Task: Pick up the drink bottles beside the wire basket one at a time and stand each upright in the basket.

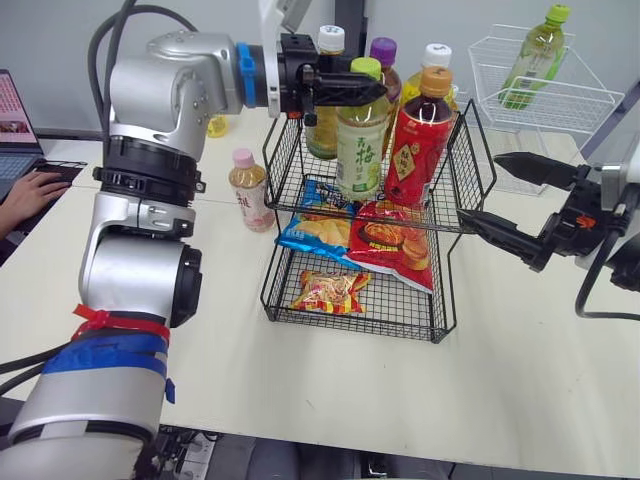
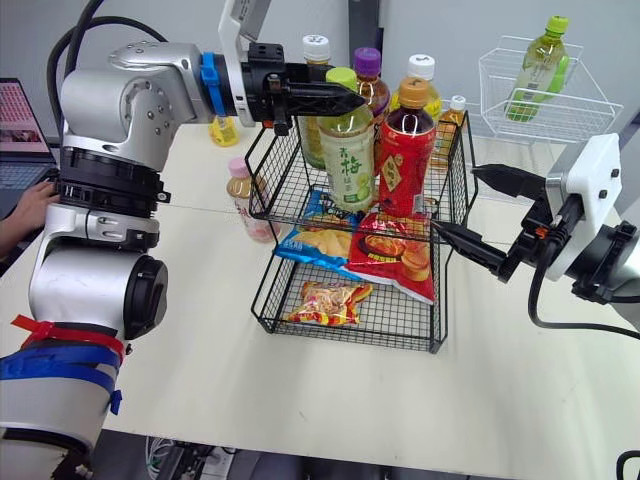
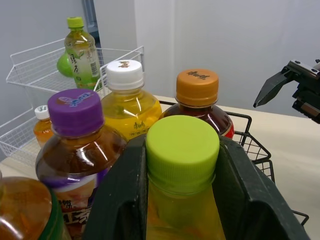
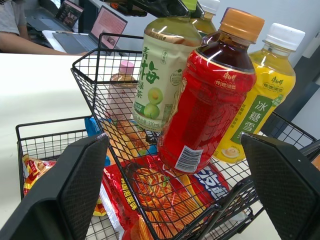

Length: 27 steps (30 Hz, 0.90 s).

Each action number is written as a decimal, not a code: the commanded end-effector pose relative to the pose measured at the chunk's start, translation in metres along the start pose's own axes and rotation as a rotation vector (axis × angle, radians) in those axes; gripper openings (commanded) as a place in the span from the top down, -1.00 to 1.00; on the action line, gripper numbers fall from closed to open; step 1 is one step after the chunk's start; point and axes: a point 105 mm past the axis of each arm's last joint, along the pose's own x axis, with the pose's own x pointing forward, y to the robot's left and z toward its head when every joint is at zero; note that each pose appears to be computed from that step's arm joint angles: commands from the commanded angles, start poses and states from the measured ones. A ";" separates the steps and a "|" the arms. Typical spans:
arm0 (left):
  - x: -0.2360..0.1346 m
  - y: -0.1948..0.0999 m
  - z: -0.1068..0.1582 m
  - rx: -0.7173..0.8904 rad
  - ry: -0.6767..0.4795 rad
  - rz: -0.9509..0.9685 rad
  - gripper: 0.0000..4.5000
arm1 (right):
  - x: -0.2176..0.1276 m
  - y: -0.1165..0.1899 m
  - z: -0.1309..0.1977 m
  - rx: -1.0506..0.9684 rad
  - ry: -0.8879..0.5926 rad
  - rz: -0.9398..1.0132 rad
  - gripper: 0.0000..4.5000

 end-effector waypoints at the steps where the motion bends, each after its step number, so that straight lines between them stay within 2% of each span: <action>1: 0.001 -0.003 0.015 0.073 -0.024 -0.011 0.40 | -0.004 -0.001 0.011 -0.039 -0.024 -0.014 -1.00; 5: 0.000 -0.002 0.015 0.065 -0.034 -0.014 0.40 | -0.005 0.001 0.011 -0.035 -0.025 -0.011 -1.00; 7: -0.002 -0.003 0.014 0.067 -0.031 -0.024 0.08 | -0.005 0.001 0.012 -0.035 -0.026 -0.011 -1.00; 10: -0.005 -0.006 0.015 0.076 -0.029 -0.039 -0.27 | -0.006 0.001 0.012 -0.035 -0.026 -0.011 -1.00; 15: -0.011 -0.007 0.017 0.099 -0.032 -0.041 -1.00 | -0.006 0.000 0.013 -0.038 -0.025 -0.012 -1.00; 27: -0.030 -0.007 0.013 0.137 -0.010 -0.024 -1.00 | -0.014 -0.004 0.025 -0.005 -0.054 -0.042 -1.00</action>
